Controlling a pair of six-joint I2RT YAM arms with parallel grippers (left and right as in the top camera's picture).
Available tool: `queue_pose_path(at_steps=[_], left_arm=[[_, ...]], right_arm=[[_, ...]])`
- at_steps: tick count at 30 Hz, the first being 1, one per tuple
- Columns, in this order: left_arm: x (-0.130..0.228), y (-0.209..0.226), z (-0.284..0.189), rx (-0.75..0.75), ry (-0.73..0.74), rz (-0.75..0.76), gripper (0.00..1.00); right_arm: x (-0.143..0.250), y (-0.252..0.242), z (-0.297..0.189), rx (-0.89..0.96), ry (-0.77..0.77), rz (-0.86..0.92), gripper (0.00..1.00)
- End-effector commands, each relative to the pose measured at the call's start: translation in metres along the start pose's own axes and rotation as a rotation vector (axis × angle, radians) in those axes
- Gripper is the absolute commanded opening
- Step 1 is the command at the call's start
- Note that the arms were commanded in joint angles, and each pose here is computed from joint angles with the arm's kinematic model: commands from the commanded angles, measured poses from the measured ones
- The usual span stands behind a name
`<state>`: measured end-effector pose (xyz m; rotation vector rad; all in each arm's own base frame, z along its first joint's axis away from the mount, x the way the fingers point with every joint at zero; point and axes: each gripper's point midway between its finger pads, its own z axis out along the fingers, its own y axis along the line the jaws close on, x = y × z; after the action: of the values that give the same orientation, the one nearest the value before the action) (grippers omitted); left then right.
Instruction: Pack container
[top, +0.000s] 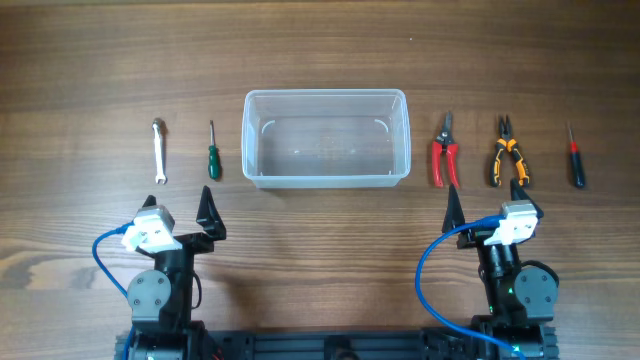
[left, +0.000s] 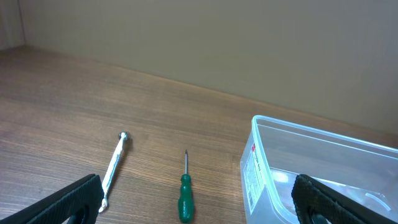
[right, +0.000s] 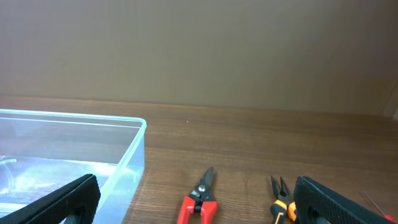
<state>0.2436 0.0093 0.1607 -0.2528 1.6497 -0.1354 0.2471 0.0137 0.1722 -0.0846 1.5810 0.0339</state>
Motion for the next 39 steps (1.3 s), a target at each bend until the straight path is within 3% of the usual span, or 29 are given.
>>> queue_pose_path(at_steps=[1,23,35,39], left_arm=[[0.002,0.001,0.001,-0.001,-0.002,-0.010,1.00],[0.002,0.001,0.001,-0.001,-0.002,-0.010,1.00],[0.002,0.001,0.001,-0.001,-0.002,-0.010,1.00],[0.002,0.001,0.001,-0.001,-0.002,-0.010,1.00]], right_arm=[[-0.004,0.003,-0.001,-0.016,-0.018,-0.019,1.00],[-0.004,0.004,-0.001,-0.020,-0.018,-0.015,1.00],[0.015,0.004,0.004,-0.020,0.066,0.108,1.00],[-0.002,0.007,0.003,-0.038,0.034,0.151,1.00]])
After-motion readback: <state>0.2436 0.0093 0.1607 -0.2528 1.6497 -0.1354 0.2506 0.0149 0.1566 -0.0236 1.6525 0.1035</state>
